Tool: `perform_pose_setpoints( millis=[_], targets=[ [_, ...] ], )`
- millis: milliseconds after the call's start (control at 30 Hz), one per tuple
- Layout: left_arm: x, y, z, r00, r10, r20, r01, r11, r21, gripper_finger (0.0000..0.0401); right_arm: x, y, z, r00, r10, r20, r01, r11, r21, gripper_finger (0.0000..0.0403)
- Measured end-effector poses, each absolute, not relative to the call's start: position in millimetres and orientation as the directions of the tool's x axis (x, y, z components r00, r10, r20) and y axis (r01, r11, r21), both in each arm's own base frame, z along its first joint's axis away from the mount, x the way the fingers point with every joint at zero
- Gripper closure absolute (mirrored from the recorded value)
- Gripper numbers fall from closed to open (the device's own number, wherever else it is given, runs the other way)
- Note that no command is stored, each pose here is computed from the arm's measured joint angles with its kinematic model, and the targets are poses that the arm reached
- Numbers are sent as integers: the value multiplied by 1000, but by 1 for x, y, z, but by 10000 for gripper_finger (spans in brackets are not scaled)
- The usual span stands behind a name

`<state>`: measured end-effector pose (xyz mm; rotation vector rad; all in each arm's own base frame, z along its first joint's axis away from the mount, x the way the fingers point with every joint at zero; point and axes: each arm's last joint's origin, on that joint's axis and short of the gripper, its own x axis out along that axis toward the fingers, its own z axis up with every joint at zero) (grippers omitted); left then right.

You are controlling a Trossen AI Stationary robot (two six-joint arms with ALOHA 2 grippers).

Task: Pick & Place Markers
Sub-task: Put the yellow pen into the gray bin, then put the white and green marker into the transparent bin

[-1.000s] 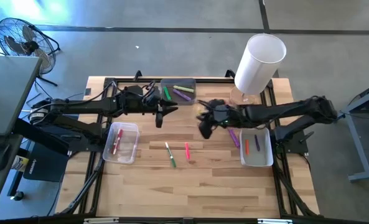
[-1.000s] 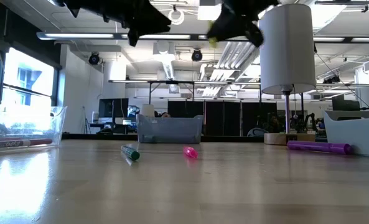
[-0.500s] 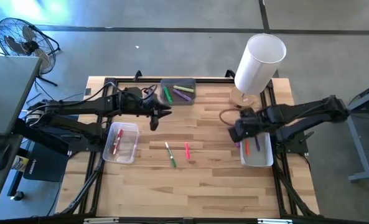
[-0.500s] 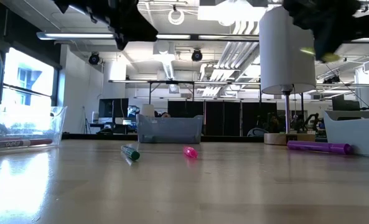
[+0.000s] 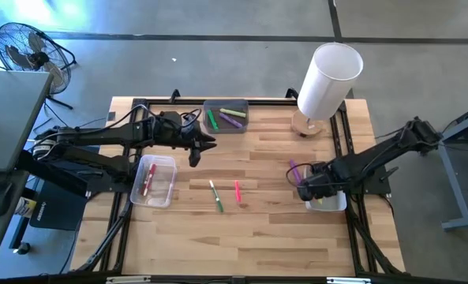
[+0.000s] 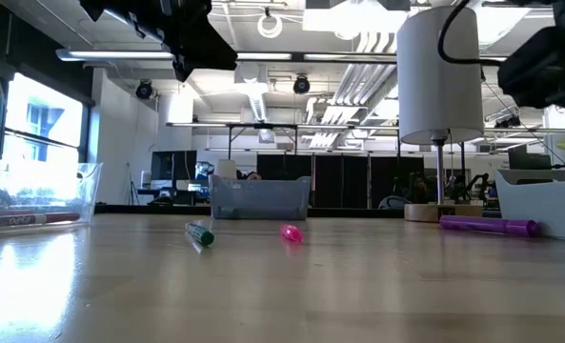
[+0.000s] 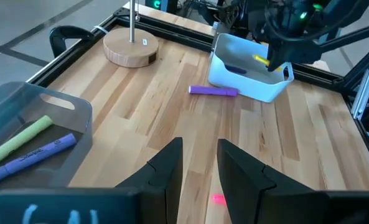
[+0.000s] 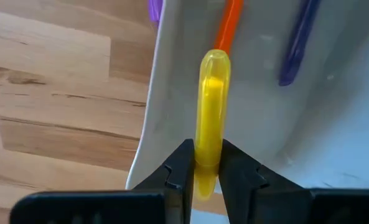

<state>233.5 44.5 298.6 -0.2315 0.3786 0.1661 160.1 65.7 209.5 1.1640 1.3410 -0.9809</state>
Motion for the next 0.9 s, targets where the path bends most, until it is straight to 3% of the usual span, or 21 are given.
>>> perform_pose_setpoints(
  millis=[567, 900],
  targets=[
    [233, 44, 297, 909, 101, -404, -206, 952, -225, 304, 157, 67, 212, 36, 86, -996, 981, 185, 51, 266],
    [238, 45, 283, 867, 81, -491, -214, 952, -221, 301, 146, 59, 229, 186, 48, -981, 969, 157, 192, 253]
  ],
)
